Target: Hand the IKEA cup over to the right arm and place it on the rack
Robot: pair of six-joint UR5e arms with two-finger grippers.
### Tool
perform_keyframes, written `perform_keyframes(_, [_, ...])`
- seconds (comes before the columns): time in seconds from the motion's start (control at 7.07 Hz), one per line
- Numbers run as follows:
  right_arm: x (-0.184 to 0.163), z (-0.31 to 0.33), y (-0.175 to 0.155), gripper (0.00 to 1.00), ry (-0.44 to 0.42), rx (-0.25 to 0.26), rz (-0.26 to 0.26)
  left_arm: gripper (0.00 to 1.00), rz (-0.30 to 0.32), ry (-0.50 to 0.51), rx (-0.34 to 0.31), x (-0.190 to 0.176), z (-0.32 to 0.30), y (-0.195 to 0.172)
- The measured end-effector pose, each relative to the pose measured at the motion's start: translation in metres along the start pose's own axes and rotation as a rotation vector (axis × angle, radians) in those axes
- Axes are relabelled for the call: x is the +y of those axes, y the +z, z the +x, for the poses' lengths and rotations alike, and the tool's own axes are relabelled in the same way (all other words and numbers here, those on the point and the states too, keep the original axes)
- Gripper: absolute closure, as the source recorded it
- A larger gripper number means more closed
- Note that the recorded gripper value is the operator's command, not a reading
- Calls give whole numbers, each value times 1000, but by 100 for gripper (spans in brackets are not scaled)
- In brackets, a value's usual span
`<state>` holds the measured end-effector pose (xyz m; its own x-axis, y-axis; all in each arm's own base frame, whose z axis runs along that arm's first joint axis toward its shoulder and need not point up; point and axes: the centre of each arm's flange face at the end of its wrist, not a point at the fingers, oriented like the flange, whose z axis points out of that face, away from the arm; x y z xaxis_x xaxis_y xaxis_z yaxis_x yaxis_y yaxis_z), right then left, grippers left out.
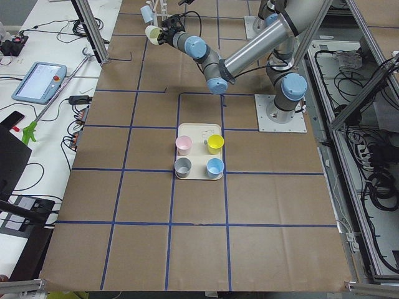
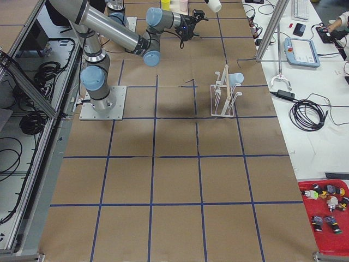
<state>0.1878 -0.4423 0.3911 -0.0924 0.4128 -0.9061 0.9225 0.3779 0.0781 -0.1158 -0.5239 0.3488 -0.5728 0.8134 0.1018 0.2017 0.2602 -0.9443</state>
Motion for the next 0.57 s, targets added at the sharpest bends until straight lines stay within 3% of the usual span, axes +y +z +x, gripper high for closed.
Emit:
perform_keyframes(0.42, [-1, 5, 7, 0, 4, 16, -10, 96, 62, 60, 73, 31, 35, 11])
perform_keyframes(0.57, [1, 9, 13, 0, 8, 28, -45, 96, 79, 64, 91, 38, 42, 15])
